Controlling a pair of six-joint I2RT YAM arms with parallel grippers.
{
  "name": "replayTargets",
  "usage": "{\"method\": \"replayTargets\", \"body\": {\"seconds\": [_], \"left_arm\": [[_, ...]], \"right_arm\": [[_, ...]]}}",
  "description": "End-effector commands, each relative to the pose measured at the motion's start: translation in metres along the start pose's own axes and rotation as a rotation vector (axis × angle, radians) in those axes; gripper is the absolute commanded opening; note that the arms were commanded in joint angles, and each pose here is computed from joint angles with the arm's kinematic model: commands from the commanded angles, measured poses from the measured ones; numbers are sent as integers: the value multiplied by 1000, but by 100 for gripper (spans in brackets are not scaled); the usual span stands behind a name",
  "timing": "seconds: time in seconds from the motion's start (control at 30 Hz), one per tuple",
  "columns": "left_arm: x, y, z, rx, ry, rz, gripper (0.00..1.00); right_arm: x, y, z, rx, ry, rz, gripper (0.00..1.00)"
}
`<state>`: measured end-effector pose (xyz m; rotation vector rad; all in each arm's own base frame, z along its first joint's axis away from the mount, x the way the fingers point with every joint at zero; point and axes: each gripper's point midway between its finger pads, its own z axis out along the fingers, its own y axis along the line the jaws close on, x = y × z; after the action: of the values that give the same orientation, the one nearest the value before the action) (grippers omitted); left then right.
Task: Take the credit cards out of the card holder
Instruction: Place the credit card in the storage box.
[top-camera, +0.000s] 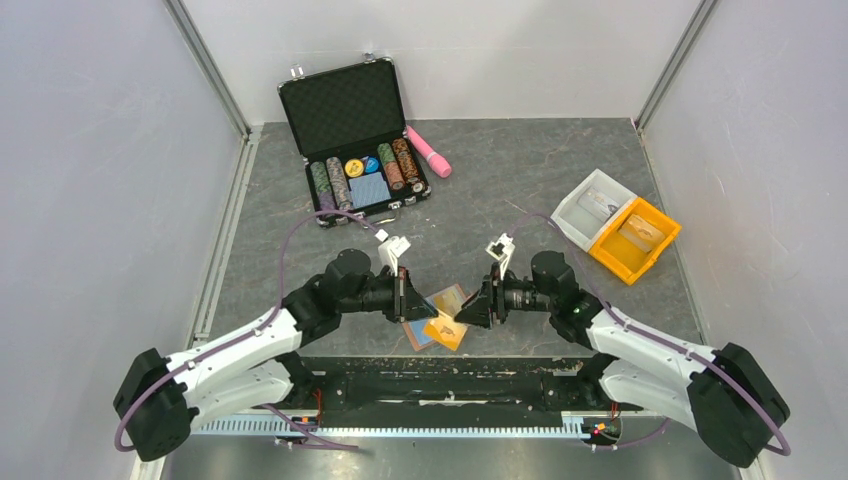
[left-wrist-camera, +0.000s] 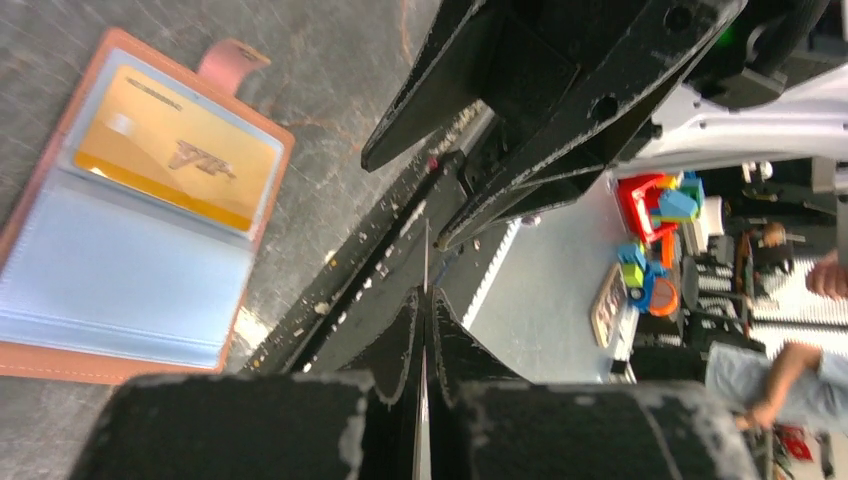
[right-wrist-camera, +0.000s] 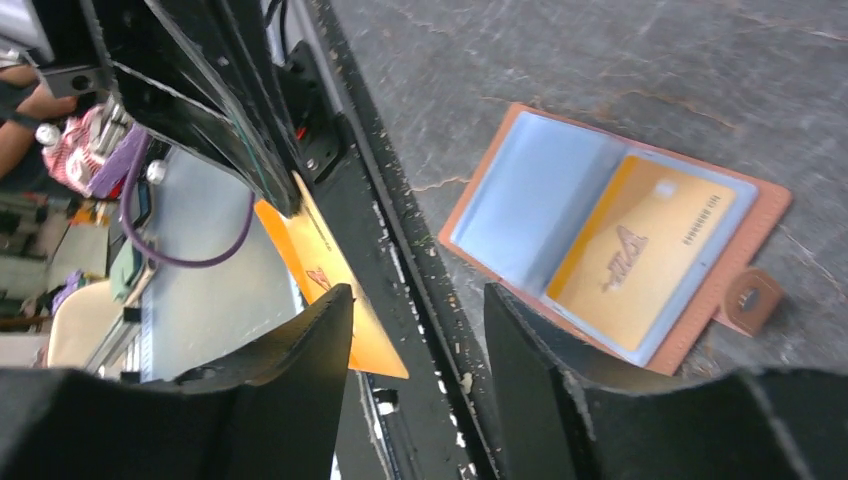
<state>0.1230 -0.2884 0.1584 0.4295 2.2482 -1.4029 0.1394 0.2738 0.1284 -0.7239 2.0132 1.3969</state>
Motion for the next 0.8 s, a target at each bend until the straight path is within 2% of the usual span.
{"method": "replayTargets", "body": {"seconds": [0.0,0.27,0.4,0.63,0.77], "left_arm": [[-24,-2,-2,-10,-146,-13,2],[-50,-5,-11,24,-342,-54,2],[-55,-8,-15,52,-384,-71,2],[-53,-9,-15,86,-401,-108,2],[-51,-7,-14,84,-397,-116,2]], "right_arm": [[-16,-4,-2,31,-164,54,56],[-26,19,-14,-107,-334,135,56],[-27,34,-16,-199,-341,136,46],[-27,32,-15,-200,-345,167,36],[-28,32,-16,-196,-356,172,20]]}}
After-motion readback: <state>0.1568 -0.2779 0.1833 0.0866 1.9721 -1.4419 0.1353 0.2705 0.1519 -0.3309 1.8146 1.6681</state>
